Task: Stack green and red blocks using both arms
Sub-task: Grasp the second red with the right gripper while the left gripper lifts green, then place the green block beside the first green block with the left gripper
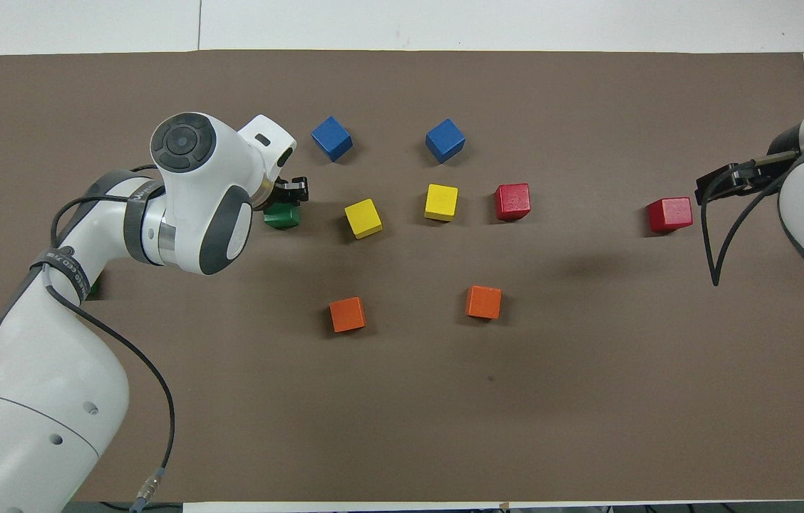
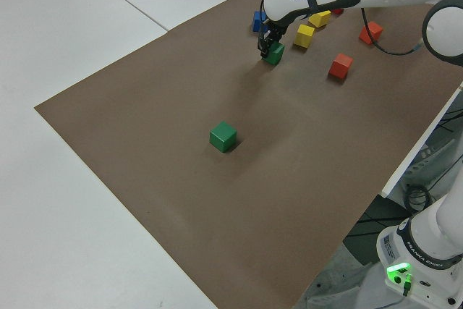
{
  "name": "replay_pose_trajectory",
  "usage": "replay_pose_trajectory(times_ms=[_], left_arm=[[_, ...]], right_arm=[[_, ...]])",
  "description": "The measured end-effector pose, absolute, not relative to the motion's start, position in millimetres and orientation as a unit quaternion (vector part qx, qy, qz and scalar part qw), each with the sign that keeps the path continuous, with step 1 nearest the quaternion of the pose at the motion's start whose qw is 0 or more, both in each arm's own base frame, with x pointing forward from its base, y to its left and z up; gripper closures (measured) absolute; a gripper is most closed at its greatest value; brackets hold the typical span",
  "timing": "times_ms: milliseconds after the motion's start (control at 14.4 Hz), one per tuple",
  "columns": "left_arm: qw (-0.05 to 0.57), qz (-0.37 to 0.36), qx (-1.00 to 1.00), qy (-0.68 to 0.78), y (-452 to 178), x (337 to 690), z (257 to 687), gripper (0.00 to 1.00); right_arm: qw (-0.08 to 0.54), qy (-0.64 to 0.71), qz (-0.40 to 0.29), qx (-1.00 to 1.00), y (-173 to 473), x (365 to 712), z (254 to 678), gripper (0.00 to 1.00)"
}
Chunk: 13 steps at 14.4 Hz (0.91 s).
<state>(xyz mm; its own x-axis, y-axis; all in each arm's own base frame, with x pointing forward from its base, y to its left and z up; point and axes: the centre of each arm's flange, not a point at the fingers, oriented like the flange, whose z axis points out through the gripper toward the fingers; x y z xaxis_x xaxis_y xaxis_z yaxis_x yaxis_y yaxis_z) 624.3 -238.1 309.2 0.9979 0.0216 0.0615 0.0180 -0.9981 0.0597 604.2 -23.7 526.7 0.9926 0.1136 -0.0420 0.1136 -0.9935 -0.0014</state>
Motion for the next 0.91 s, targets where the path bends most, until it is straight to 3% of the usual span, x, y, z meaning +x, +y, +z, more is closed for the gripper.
replay_pose_trajectory(times_ms=[209, 418, 696, 905], left_arm=[[0.026, 0.031, 0.999, 0.01, -237, 626, 312, 0.45], [0.022, 0.027, 0.999, 0.025, -221, 634, 349, 0.45], [0.02, 0.023, 0.999, 0.044, -159, 636, 421, 0.45], [0.013, 0.008, 1.0, 0.006, -99, 630, 450, 0.45]], right_arm=[[0.004, 0.023, -0.027, 0.999, 52, 593, 550, 0.0], [0.006, 0.002, -0.015, 1.0, 137, 583, 550, 0.0], [0.001, 0.001, 0.003, 1.0, 155, 596, 530, 0.01], [-0.004, -0.003, 0.022, 1.0, 156, 621, 496, 0.0]])
